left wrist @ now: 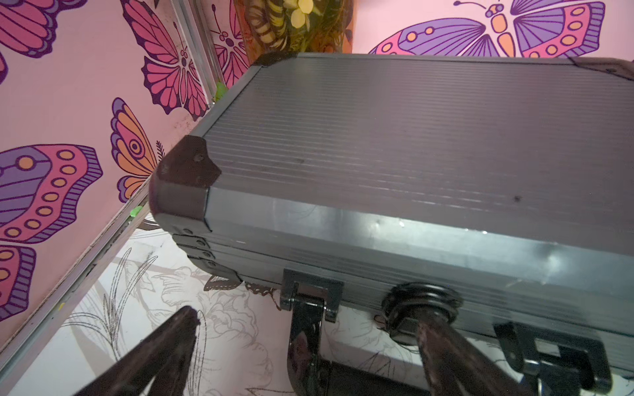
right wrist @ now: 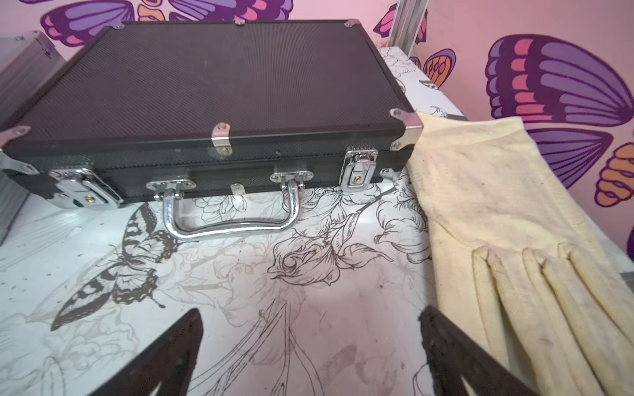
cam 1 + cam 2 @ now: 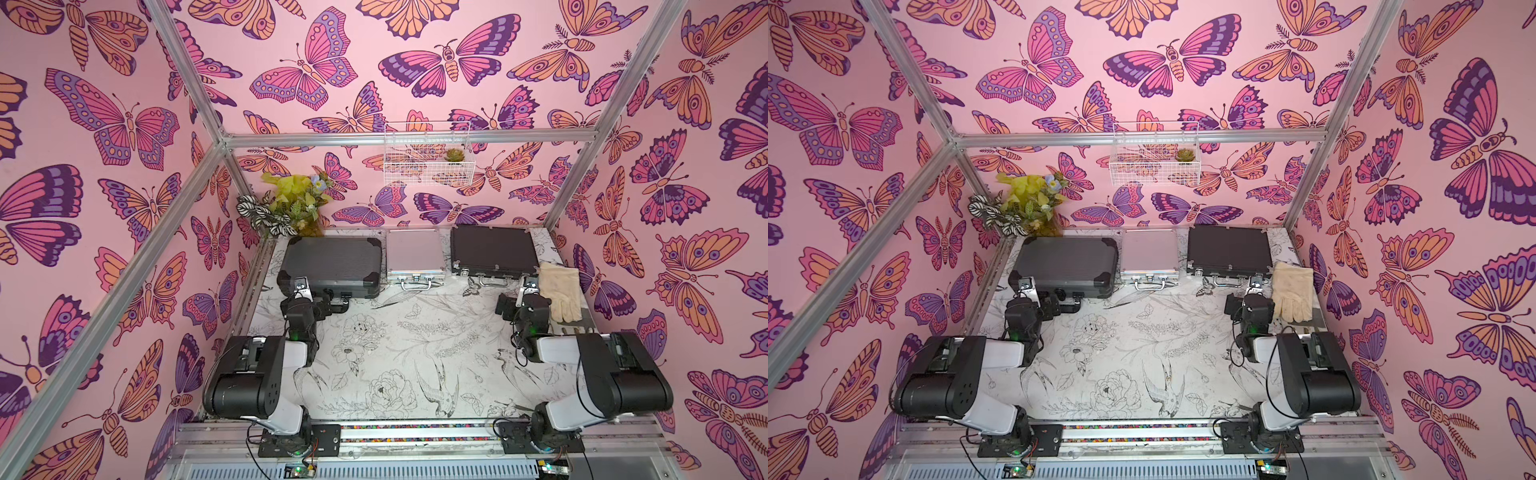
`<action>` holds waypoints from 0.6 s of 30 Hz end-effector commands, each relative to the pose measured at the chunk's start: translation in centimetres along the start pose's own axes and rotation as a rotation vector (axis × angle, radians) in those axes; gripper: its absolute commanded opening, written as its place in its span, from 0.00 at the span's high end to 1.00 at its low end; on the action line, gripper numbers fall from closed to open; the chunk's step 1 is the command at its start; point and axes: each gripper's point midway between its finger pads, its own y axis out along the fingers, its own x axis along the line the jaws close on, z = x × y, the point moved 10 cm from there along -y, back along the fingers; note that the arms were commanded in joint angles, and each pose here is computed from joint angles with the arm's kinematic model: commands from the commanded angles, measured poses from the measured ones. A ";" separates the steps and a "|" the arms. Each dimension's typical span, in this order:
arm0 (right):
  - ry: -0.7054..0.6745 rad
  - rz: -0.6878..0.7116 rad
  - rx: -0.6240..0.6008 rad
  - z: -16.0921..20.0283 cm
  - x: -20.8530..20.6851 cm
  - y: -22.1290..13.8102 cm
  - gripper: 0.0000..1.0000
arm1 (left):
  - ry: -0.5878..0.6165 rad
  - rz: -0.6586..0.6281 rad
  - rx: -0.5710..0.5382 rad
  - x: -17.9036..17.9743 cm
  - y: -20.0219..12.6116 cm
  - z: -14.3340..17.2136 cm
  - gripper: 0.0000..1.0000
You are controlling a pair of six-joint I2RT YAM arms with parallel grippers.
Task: Close the poker set cases
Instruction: Reset both arms
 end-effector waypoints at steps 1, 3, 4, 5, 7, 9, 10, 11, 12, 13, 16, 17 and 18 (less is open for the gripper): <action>0.019 0.004 -0.119 -1.9 -0.1 0.0 0.01 | 0.003 -0.001 -0.011 0.0 0.1 -0.1 0.00; 0.030 0.018 -0.139 -1.8 -0.1 -0.1 0.01 | 0.004 -0.002 -0.012 0.0 0.1 -0.1 0.00; 0.029 0.021 -0.128 -1.9 -0.1 -0.1 0.01 | 0.003 -0.002 -0.011 0.0 0.0 -0.1 0.00; 0.024 0.020 -0.107 -2.0 -0.1 -0.1 0.01 | 0.003 -0.003 -0.011 0.0 0.1 -0.1 0.00; 0.018 0.018 -0.092 -2.0 -0.1 -0.2 0.01 | 0.003 -0.003 -0.013 0.0 0.1 -0.1 0.00; 0.018 0.014 -0.112 -2.0 -0.1 -0.2 0.01 | 0.002 -0.003 -0.012 0.0 0.1 -0.2 0.00; 0.018 0.013 -0.107 -2.0 -0.1 -0.2 0.01 | 0.002 -0.003 -0.014 0.0 0.1 -0.2 0.01; 0.017 0.015 -0.099 -2.1 -0.1 -0.2 0.01 | 0.003 -0.002 -0.012 0.0 0.1 -0.1 0.00; 0.016 0.014 -0.098 -2.1 -0.1 -0.2 0.01 | 0.003 -0.002 -0.011 0.0 0.0 -0.1 0.00; 0.018 0.015 -0.102 -2.0 -0.1 -0.2 0.01 | 0.002 -0.003 -0.013 0.0 0.1 -0.2 0.01; 0.017 0.015 -0.099 -2.0 -0.1 -0.2 0.01 | 0.003 -0.002 -0.013 0.0 0.0 -0.2 0.00; 0.016 0.014 -0.099 -2.0 -0.1 -0.2 0.01 | 0.002 -0.002 -0.013 0.0 0.1 -0.2 0.01; 0.017 0.017 -0.096 -2.0 -0.1 -0.2 0.01 | 0.002 -0.003 -0.013 0.0 0.1 -0.2 0.00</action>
